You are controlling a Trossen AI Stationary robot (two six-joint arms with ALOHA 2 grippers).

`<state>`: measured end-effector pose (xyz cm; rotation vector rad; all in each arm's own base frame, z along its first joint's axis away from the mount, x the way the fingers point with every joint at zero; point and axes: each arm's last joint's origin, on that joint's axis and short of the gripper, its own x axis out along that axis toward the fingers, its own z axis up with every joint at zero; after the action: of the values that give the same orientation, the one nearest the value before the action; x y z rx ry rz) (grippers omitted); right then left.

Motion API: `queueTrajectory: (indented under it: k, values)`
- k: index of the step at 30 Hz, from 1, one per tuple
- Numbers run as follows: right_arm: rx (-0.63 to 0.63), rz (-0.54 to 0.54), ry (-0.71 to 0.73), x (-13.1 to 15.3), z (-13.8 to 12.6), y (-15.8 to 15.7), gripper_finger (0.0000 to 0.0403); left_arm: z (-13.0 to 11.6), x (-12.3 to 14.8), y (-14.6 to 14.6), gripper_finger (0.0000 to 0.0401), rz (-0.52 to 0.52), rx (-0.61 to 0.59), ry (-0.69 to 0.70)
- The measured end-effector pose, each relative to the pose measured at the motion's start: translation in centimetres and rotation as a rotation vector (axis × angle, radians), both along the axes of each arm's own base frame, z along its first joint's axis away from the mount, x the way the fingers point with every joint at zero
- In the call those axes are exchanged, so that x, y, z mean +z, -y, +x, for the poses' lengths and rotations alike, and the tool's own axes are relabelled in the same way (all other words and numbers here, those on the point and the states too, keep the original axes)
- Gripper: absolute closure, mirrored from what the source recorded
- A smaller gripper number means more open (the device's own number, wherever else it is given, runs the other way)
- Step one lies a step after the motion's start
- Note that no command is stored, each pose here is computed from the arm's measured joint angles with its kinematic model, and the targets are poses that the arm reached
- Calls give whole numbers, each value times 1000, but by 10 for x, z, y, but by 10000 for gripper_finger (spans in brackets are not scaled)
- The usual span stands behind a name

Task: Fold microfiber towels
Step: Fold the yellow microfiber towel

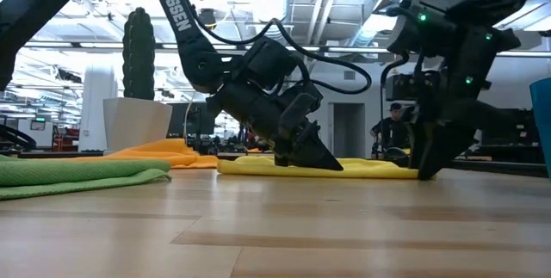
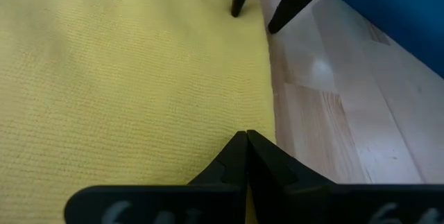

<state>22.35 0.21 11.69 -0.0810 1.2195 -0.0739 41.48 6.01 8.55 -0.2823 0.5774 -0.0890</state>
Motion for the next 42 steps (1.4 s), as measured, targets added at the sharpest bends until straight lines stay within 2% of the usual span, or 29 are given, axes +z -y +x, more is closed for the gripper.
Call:
queueTrajectory:
  k: [2,8,9,16,24,28,31,36,39,42]
  values:
    - [-3,6,-1,0,0,0,257,0,0,0,401,0,-1,0]
    - [-15,-1,10,7,-5,1,377,0,0,0,401,-1,-1,0]
    - [-15,-3,7,8,-6,2,387,0,0,0,401,-1,-2,0]
    - [-3,-42,66,26,8,3,364,0,0,0,401,-3,-1,2]
    - [93,-82,148,41,27,3,383,0,0,0,401,-3,0,2]
    - [80,-96,183,46,35,7,379,0,0,1,401,-3,-1,0]
    - [39,-113,152,47,33,10,372,-1,0,1,401,-15,0,-27]
    - [-14,-88,18,40,21,12,373,-11,17,-6,401,-61,3,-96]
    - [0,-72,17,39,20,10,377,-14,42,-14,401,-36,21,-39]
    - [6,-68,41,40,22,7,379,-14,58,-18,401,-62,60,8]
